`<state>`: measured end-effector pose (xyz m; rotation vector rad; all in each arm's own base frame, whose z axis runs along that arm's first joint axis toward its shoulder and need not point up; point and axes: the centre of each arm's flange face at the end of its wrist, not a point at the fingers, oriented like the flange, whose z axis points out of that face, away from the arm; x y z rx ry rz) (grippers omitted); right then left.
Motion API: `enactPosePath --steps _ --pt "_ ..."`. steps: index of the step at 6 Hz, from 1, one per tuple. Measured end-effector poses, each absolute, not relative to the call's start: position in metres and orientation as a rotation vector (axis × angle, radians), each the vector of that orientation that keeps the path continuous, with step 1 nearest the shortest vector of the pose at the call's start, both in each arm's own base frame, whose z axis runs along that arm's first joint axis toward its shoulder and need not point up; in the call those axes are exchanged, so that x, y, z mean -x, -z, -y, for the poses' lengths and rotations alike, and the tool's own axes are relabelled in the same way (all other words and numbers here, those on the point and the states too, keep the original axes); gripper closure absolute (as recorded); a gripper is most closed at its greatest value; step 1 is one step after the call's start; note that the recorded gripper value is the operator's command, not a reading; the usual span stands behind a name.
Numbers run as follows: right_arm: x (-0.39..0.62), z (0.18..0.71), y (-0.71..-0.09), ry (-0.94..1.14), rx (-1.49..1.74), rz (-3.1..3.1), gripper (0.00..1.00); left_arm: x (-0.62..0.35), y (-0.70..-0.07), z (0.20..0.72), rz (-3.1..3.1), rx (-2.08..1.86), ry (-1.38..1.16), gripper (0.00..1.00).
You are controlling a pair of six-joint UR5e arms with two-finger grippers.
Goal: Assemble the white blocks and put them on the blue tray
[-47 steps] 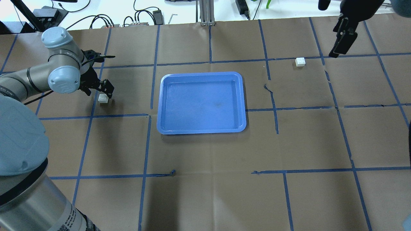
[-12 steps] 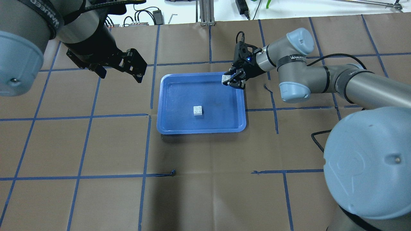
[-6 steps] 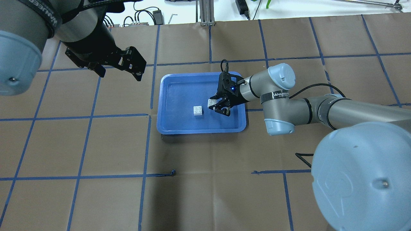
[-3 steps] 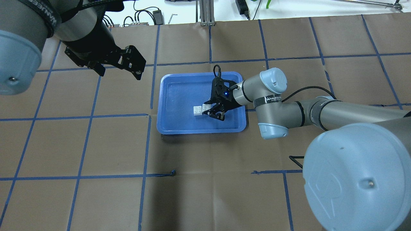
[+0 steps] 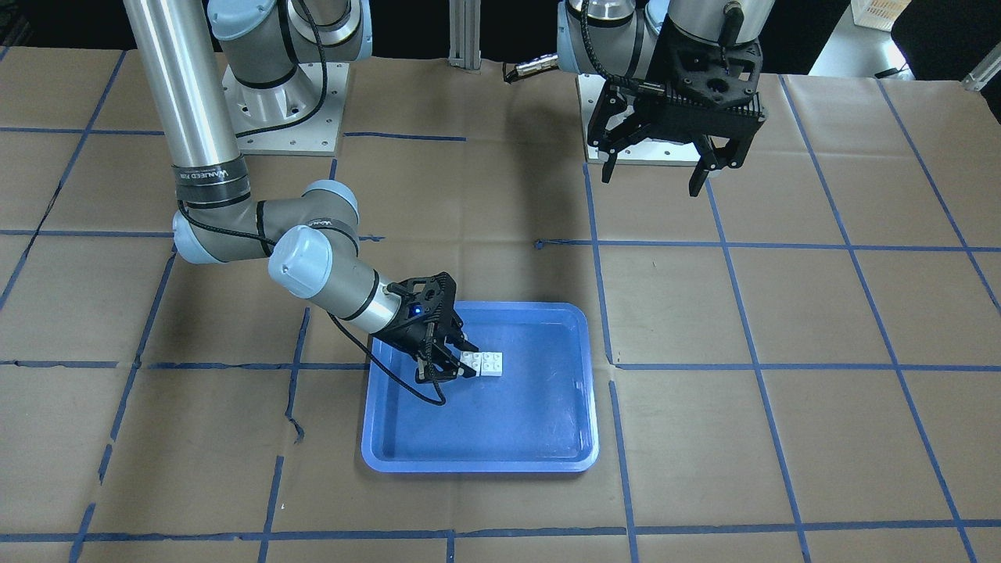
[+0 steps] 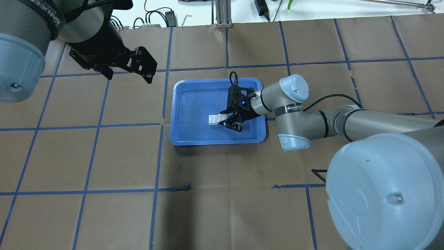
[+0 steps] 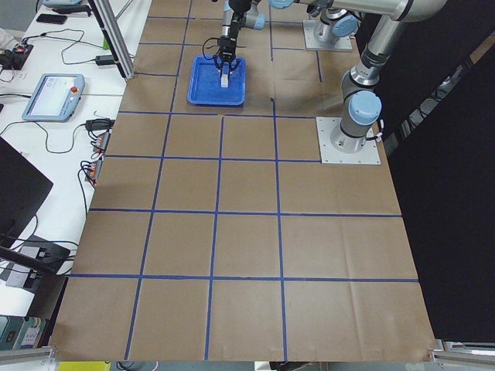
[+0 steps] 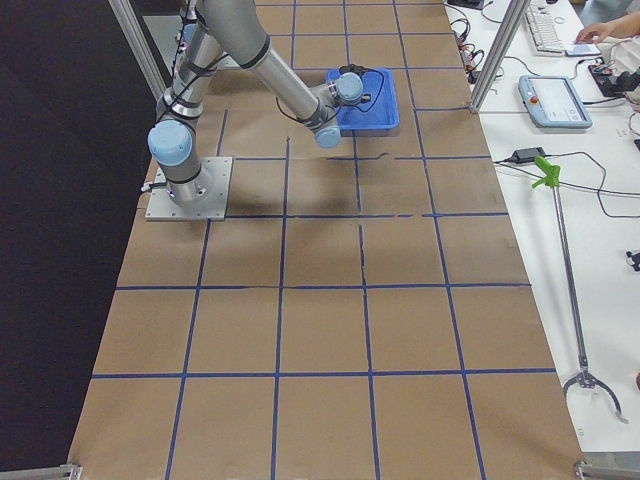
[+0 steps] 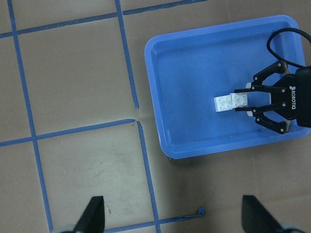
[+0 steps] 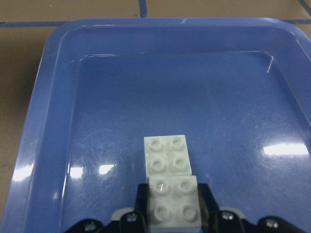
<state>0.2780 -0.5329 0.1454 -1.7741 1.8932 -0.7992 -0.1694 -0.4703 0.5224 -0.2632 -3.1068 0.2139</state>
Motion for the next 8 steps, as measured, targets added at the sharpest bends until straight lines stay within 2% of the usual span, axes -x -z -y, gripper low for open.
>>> enactPosePath --steps 8 --pt "-0.279 0.533 -0.144 0.799 1.769 -1.885 0.8 0.134 -0.531 0.479 3.105 0.188 -0.254 0.01"
